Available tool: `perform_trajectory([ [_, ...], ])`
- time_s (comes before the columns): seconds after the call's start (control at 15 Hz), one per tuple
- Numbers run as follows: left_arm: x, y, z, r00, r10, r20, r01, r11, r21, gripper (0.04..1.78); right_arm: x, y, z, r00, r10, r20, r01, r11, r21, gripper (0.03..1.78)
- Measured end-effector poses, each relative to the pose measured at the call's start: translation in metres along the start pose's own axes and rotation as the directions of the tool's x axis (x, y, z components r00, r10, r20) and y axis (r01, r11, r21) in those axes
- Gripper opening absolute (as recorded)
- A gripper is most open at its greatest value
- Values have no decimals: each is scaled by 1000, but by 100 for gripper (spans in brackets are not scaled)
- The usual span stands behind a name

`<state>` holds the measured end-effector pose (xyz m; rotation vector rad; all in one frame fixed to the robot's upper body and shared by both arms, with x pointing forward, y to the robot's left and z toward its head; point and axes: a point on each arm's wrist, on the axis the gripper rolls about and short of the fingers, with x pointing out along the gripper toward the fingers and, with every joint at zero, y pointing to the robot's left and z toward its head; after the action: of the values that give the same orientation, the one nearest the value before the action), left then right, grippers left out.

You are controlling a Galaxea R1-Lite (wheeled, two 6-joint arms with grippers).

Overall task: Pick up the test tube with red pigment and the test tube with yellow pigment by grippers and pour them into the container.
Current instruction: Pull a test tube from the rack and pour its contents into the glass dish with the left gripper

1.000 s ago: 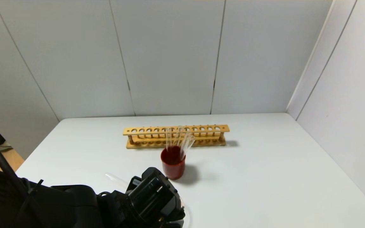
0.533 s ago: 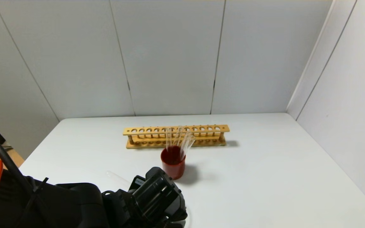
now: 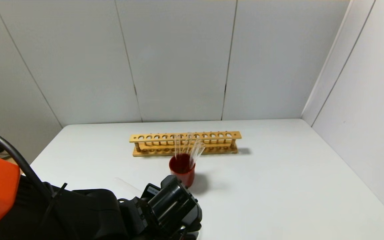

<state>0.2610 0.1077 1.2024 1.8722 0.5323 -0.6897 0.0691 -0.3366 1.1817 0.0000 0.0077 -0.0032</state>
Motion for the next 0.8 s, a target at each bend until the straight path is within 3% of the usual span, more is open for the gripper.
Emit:
perform_trajectory([
  [0.8,9,3,10,997,25,-72,-24,1000,18,30,0,0,0,1000,0,0,0,1000,0,170],
])
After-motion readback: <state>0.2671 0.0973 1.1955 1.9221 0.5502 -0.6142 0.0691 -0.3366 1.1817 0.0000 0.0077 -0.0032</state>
